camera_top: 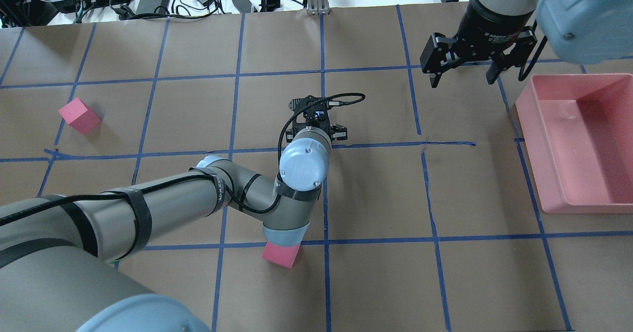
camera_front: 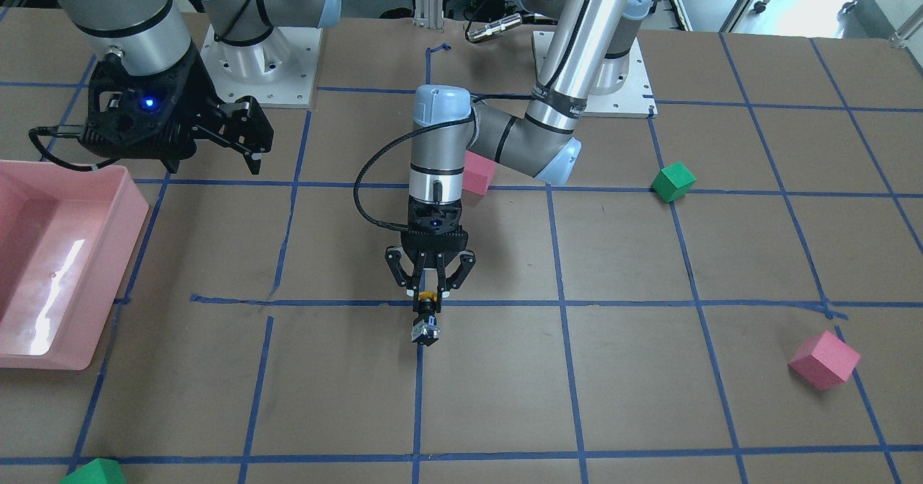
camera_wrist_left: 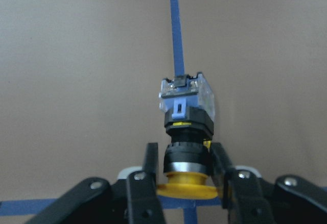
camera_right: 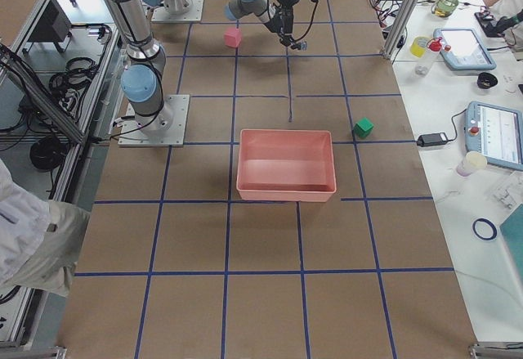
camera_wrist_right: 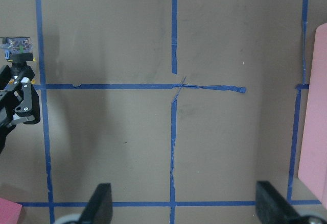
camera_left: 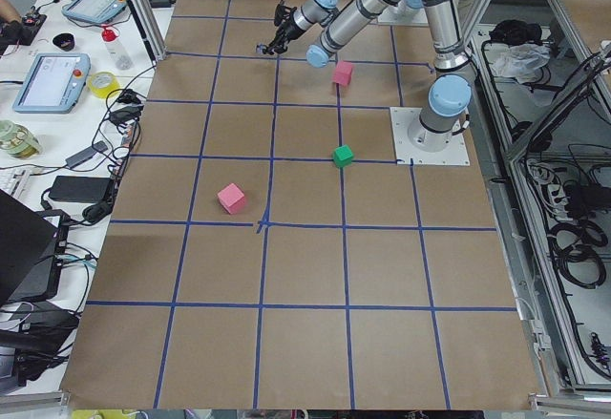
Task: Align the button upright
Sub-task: 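Lower the button upright onto the table with the left gripper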
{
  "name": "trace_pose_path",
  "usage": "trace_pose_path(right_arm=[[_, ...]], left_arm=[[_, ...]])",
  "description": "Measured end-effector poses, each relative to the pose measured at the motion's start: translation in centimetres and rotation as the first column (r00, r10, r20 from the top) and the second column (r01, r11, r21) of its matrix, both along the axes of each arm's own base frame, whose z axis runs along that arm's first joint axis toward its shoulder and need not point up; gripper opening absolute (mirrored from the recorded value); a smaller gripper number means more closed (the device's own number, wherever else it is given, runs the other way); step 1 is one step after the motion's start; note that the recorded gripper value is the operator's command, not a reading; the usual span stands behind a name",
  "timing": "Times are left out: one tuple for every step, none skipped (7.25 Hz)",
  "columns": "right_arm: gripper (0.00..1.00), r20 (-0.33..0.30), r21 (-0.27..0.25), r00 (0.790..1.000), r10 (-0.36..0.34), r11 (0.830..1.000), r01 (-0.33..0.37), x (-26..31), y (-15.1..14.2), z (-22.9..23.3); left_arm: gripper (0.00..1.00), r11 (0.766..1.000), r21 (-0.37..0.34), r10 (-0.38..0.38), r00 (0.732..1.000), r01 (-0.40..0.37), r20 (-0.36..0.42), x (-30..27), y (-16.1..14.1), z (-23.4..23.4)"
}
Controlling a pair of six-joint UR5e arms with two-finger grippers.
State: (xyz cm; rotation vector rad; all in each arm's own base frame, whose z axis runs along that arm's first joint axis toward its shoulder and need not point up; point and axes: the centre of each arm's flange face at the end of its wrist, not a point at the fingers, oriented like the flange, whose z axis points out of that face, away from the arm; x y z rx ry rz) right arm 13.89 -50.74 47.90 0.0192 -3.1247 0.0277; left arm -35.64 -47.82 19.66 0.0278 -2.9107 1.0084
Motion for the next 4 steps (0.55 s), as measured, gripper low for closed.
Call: trace_pose_path(right_arm=[[1.0,0.0,0.0,1.0,0.0,1.0,0.0,0.0,0.0,0.0],[1.0,0.0,-0.001,1.0,0.0,1.0,0.0,0.0,0.0,0.0],[1.0,0.0,0.0,1.0,0.001,1.0,-0.001,0.0,0.0,0.0],[1.0,0.0,0.0,1.0,0.001,1.0,-0.001,0.0,0.0,0.0]], left_arm=[[0.0,0.997,0.074,0.023,1.0,-0.023,0.001,0.4,-1.0,2.1],[0.0,0.983,0.172,0.064,0.998,-0.06,-0.017,0.9,-1.8,3.8],[0.0,0.946,0.301,0.147,0.986,-0.118,-0.073,1.6,-2.9,5.7],[0.0,0.886,0.432,0.25,0.959,-0.172,-0.133,2.2,-3.7,7.3]])
